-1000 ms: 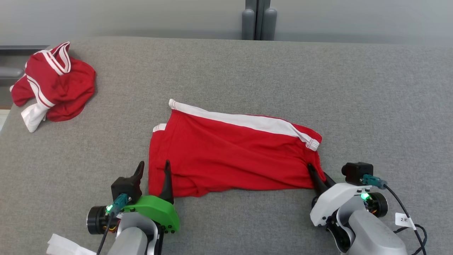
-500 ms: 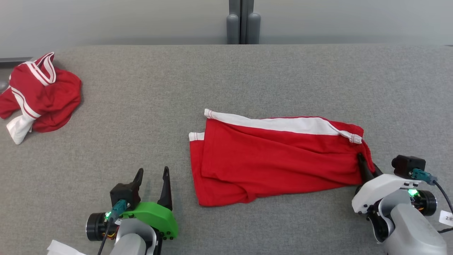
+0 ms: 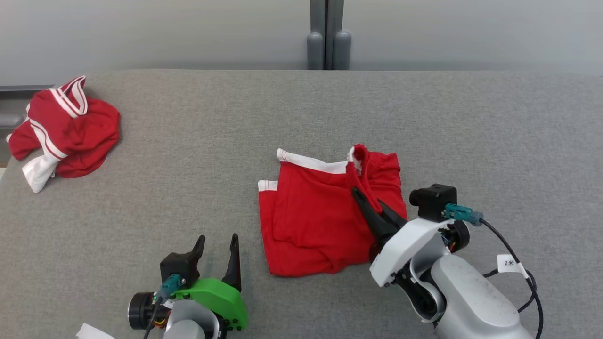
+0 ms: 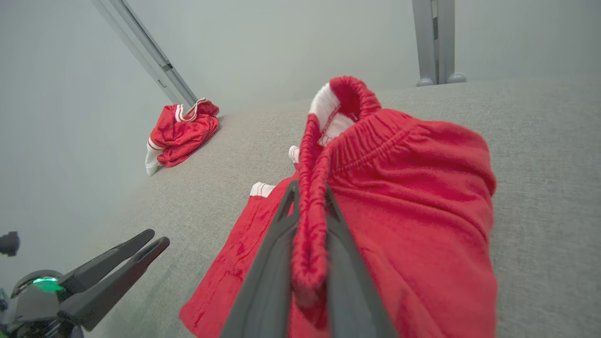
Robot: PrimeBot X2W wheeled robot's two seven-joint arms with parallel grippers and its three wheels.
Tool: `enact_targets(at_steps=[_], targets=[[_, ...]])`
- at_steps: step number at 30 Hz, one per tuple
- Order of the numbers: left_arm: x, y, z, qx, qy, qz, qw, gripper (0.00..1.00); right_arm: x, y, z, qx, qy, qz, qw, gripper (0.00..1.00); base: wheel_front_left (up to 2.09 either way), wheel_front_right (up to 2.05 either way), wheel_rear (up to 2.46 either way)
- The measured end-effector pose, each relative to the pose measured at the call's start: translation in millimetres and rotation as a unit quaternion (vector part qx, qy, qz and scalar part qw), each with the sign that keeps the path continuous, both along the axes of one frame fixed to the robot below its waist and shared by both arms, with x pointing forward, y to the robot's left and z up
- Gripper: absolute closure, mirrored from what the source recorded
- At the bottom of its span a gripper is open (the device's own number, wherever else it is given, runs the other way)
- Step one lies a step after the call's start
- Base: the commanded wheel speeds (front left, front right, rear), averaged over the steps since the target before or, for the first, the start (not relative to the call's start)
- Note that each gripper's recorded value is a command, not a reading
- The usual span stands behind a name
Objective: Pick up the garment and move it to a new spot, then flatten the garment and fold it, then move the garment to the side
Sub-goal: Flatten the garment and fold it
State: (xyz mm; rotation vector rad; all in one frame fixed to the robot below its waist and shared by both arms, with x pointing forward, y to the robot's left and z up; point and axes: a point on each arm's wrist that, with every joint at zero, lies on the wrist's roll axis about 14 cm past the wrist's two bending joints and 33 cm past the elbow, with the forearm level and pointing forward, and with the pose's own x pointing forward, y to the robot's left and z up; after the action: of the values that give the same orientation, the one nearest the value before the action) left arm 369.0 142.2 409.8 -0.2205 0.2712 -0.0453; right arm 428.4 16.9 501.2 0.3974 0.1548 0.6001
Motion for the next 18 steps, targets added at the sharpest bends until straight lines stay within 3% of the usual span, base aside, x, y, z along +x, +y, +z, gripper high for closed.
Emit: enact_targets(at_steps=[11,12,13,14,18], targets=[[-17.9,24.0,-2.6,0.003,0.008,0.039,0.999,0.0,-24.9,79.6,0.5,-0.024,-0.018,0.131,0.991,1.0,0.0,0.0,0.0],[-19.7,26.7,-3.1,0.004,0.008,0.044,0.999,0.0,-27.2,85.9,-1.8,-0.032,-0.02,0.142,0.989,0.63,0.0,0.0,0.0],[-21.2,28.8,-3.5,0.005,0.009,0.047,0.999,0.0,-30.0,91.7,-2.1,-0.032,-0.024,0.152,0.988,0.07,0.0,0.0,0.0],[-22.5,30.8,-3.9,0.005,0.01,0.05,0.999,0.0,-32.6,97.0,-2.0,-0.027,-0.023,0.16,0.986,0.0,0.0,0.0,0.0],[-24.6,35.7,-6.3,0.007,0.015,0.059,0.998,0.0,-35.3,107.0,-0.8,-0.013,-0.025,0.173,0.985,0.0,0.0,0.0,0.0]])
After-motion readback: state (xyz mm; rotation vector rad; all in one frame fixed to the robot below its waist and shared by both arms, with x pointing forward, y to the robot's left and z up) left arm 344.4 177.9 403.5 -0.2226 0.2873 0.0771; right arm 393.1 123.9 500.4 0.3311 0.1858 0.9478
